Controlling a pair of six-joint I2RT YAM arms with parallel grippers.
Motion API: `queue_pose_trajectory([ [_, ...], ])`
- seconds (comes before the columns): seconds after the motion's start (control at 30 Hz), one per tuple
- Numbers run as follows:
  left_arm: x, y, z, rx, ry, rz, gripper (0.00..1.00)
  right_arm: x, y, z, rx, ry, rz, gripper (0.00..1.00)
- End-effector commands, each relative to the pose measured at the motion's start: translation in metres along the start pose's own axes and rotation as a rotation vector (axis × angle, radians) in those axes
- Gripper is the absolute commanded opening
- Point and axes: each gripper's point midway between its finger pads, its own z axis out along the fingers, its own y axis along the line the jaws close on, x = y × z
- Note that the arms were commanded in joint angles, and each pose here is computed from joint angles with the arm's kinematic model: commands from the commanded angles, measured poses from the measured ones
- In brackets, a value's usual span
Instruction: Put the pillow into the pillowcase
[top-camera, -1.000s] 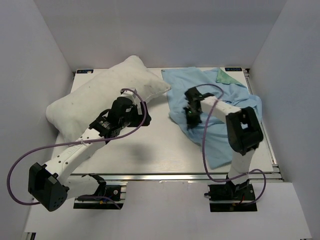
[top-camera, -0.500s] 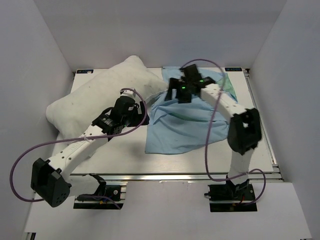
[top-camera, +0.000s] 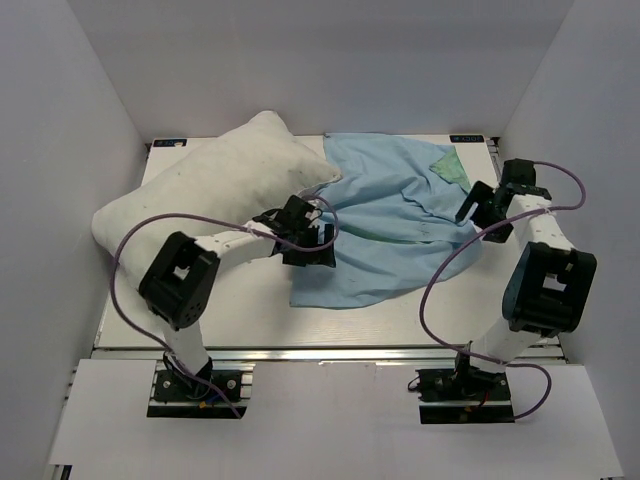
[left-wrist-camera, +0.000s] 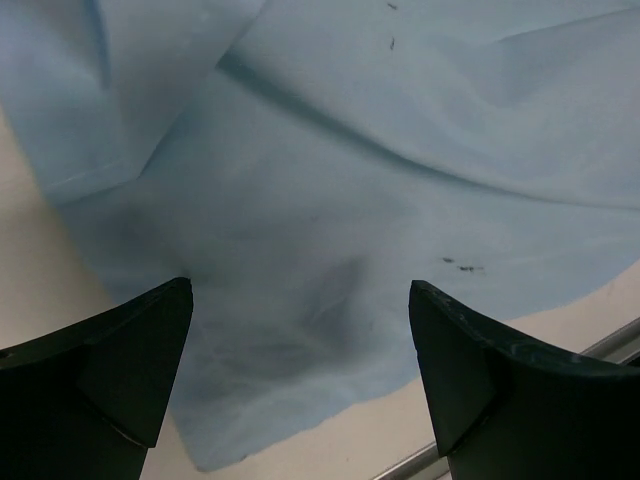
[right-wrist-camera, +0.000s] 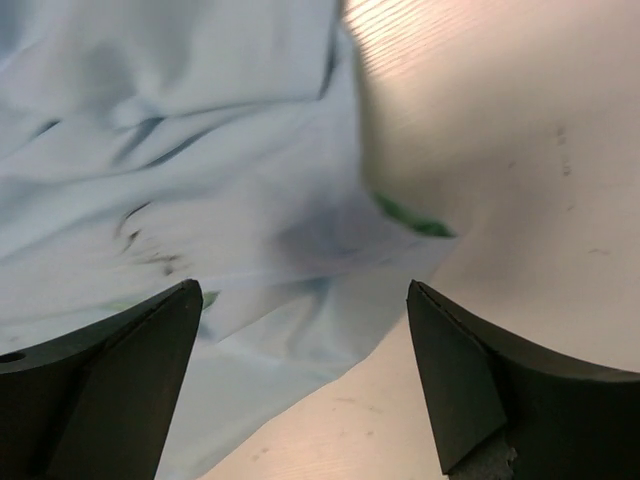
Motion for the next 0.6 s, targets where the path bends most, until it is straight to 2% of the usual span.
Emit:
queue_pose_trajectory([
  [0.0,-0.024,-0.023,0.013,0.077,-0.027,0.040,0.98,-0.012,-0.004,0.012,-0.036,-0.024,-0.085,0.88],
  [0.17,-0.046,0.019,0.057,-0.139,-0.012,0.023,0.98,0.008,-0.034,0.035,0.110,0.069,-0.062,0.88],
  [0.2,-0.066,0.016,0.061,-0.139,-0.042,0.016,0.98,0.015,-0.039,0.039,0.129,0.093,-0.052,0.88],
  [0.27,-0.071,0.042,0.084,-0.169,-0.003,-0.031,0.98,0.027,-0.049,0.041,0.177,0.119,-0.023,0.86],
  [0.3,-0.092,0.040,0.086,-0.151,-0.036,-0.040,0.98,0.034,-0.052,0.042,0.190,0.132,-0.015,0.84],
  [0.33,-0.096,0.060,0.099,-0.167,-0.023,-0.070,0.98,0.038,-0.054,0.042,0.194,0.138,-0.006,0.83],
  [0.43,-0.140,0.071,0.117,-0.152,-0.095,-0.054,0.98,0.061,-0.050,0.043,0.158,0.174,0.043,0.55],
  [0.47,-0.148,0.071,0.120,-0.147,-0.095,-0.044,0.98,0.070,-0.046,0.042,0.134,0.189,0.055,0.31],
  [0.5,-0.155,0.068,0.125,-0.140,-0.099,-0.029,0.98,0.077,-0.036,0.039,0.082,0.190,0.056,0.23],
  [0.53,-0.180,0.055,0.121,-0.101,-0.140,0.007,0.98,0.095,-0.034,0.041,0.062,0.215,0.070,0.15],
  [0.57,-0.170,0.047,0.131,-0.038,-0.094,0.018,0.98,0.106,-0.023,0.038,0.008,0.236,0.069,0.03],
])
